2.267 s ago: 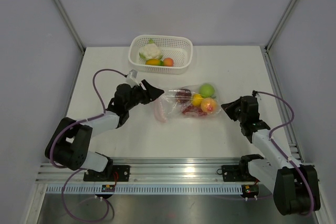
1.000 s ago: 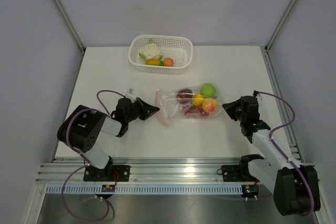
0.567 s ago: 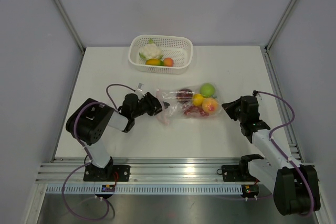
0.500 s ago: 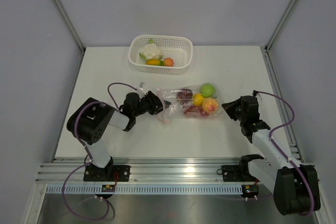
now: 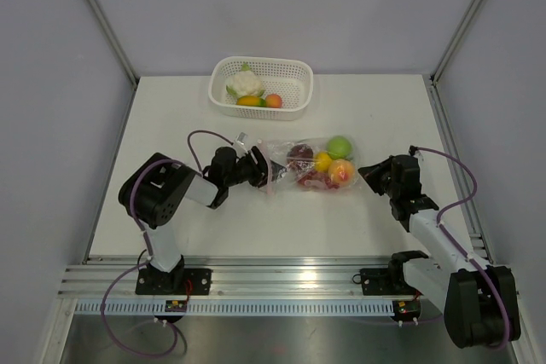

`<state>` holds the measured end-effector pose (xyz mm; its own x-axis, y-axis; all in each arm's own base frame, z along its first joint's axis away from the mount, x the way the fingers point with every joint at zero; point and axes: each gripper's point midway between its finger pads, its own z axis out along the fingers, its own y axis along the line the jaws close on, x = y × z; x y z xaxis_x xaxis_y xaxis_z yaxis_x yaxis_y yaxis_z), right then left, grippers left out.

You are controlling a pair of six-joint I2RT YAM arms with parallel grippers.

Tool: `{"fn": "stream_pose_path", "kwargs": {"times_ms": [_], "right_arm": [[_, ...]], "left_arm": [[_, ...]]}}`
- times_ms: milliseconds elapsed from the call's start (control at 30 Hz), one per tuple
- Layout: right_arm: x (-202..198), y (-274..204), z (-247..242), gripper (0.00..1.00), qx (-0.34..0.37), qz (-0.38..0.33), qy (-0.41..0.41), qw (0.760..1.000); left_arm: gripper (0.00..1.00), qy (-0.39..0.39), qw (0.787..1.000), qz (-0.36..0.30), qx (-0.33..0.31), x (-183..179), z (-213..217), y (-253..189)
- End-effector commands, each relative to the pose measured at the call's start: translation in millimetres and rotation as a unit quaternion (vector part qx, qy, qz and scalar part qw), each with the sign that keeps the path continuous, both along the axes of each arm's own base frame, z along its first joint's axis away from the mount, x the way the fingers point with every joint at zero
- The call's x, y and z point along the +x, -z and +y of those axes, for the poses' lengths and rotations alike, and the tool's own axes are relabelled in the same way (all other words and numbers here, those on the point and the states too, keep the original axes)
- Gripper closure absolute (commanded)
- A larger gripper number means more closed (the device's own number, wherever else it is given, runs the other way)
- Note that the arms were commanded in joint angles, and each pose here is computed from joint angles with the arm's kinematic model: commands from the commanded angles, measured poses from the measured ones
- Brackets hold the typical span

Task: Open the zip-top bag and remove the fake food
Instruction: Pick up the fake fruit from the zipper food storage bag.

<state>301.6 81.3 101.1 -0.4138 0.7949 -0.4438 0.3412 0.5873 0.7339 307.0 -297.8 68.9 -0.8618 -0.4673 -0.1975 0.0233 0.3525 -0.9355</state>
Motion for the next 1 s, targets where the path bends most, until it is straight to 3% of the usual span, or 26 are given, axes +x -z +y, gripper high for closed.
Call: {"fn": "stream_pose_path", "kwargs": {"times_ms": [0, 233, 533, 600, 633, 733, 967], "right_arm": [[9, -15, 4, 1.0, 0.012, -0.029, -0.008, 0.999], [9, -16, 6, 1.0, 0.015, -0.033, -0.012, 0.999], [9, -17, 11, 1.0, 0.017, -0.043, -0.028, 0.999], [10, -21, 10, 0.88, 0.007, -0.046, -0.034, 0.998], [10, -23, 9, 0.67, -0.001, -0.043, -0.034, 0.999], [9, -29, -3, 0.48, -0.032, -0.039, -0.016, 0.999], [4, -63, -12, 0.29, -0.074, -0.08, -0.019, 0.994]], "left_arm": [[0.5, 0.026, 0.999, -0.024, 0.008, 3, -11, -4], [0.47, 0.025, 0.999, -0.034, 0.028, 9, -15, -1], [0.51, -0.036, 0.996, -0.082, 0.024, 34, -11, -10], [0.51, -0.034, 0.996, -0.083, 0.03, 36, -12, -9], [0.51, -0.034, 0.995, -0.084, 0.031, 36, -12, -9], [0.51, -0.036, 0.995, -0.089, 0.031, 38, -11, -13], [0.5, -0.03, 0.995, -0.089, 0.032, 38, -13, -13]]}}
